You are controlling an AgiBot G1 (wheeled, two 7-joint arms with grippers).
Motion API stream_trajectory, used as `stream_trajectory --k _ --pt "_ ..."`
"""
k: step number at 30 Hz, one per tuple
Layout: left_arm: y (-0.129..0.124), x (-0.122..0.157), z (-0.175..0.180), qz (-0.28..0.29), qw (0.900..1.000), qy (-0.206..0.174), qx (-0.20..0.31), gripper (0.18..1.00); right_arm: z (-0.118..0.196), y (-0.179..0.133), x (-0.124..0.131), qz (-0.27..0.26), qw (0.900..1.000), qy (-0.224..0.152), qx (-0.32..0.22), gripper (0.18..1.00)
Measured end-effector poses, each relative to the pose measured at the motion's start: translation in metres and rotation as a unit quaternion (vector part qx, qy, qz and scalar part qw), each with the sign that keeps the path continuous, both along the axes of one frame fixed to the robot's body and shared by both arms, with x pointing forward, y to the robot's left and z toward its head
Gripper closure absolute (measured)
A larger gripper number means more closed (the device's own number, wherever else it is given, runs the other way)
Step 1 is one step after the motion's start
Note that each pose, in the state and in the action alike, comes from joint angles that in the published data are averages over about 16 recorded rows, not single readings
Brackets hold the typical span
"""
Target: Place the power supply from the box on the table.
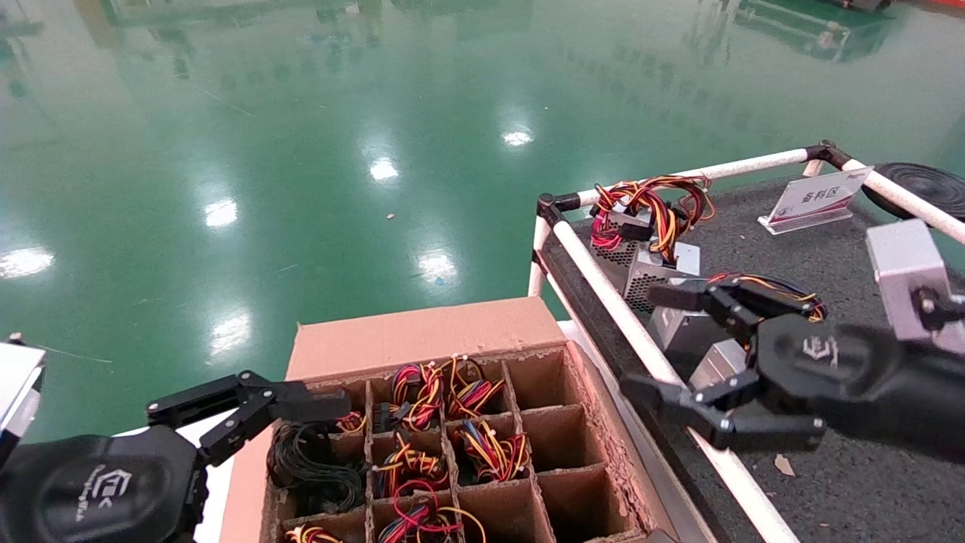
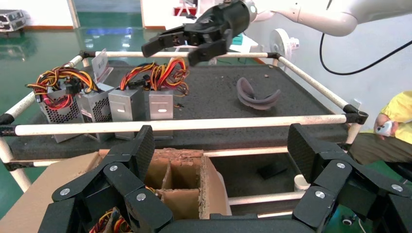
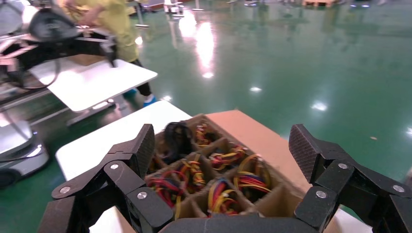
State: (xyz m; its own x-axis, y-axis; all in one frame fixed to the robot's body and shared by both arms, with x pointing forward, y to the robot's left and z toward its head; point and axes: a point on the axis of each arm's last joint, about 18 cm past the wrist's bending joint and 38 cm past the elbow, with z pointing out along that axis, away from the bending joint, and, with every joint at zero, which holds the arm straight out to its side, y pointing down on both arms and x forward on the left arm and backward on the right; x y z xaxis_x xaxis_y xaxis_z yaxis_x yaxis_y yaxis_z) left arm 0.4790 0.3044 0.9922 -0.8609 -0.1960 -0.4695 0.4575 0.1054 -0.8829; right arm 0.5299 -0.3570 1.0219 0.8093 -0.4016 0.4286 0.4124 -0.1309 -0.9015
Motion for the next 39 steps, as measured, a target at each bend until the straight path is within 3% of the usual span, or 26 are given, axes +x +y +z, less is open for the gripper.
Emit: stream_trajectory --k 22,39 --pt "0.000 0.000 0.000 0.000 1.0000 0.000 0.000 0.184 -0.029 0.054 -0.054 0.108 0.993 -0.014 -0.043 0.179" --pt "0.000 0.000 0.000 0.000 1.0000 0.000 0.000 0.184 -0.030 0.056 -0.057 0.113 0.993 -0.015 -0.044 0.179"
